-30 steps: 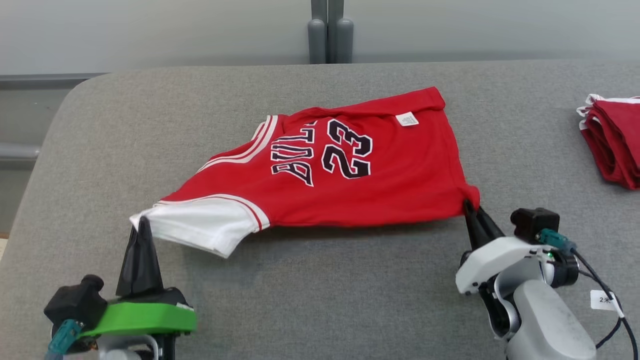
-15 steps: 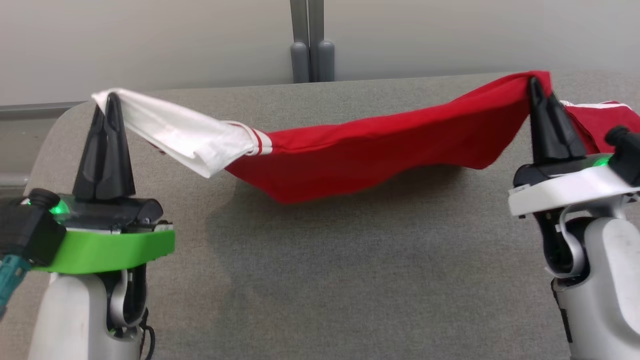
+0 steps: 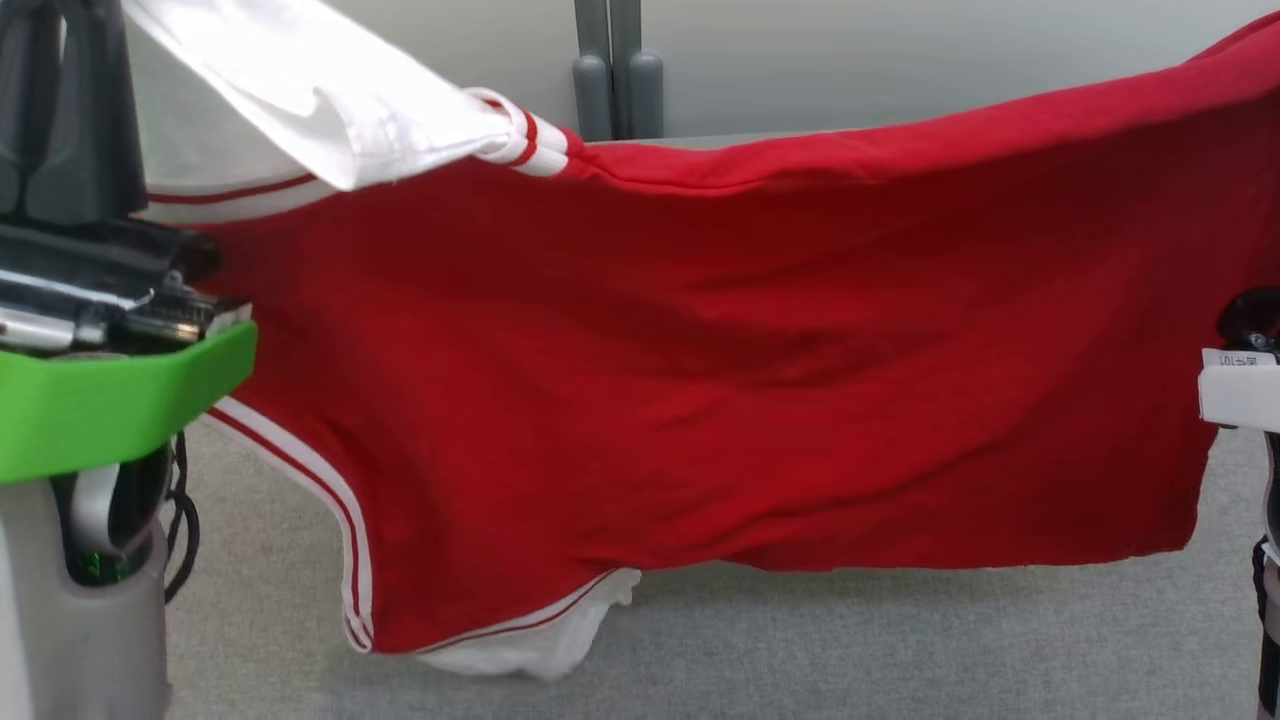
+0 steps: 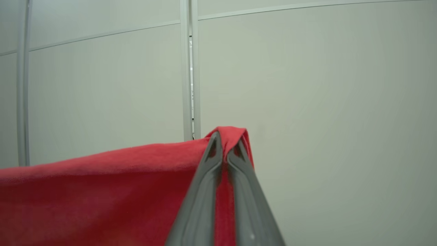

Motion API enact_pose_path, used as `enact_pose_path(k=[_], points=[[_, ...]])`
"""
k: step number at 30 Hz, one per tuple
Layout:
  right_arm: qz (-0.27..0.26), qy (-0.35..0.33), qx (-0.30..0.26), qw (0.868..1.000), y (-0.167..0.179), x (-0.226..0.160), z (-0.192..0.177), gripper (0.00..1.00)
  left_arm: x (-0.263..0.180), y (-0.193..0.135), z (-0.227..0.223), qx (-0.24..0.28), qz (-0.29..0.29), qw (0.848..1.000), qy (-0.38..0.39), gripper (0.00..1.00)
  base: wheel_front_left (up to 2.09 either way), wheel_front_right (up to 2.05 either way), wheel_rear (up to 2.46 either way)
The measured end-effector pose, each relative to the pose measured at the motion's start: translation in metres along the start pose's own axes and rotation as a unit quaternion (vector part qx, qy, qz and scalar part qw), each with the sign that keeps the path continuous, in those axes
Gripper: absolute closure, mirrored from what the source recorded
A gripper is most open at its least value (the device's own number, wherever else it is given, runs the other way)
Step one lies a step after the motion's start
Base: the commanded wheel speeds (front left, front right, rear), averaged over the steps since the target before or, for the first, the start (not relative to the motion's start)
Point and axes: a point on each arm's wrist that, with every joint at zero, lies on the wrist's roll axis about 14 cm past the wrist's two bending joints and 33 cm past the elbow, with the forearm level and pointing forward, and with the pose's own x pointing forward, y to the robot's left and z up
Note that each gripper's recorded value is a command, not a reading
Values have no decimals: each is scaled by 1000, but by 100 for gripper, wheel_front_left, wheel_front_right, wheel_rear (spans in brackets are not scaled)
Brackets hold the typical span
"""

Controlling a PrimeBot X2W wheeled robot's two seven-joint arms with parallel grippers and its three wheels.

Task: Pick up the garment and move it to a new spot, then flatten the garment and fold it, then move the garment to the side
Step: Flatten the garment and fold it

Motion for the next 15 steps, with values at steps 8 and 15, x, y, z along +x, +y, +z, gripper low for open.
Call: enact_pose_path(k=[8,15], points=[[28,47,-19,998,8,38,-50,100,39,27,-59,28,-1,998,55,100,0,0,0],[38,27,-43,998,5,122,-98,100,103,55,-109,78,0,995,65,100,0,0,0]])
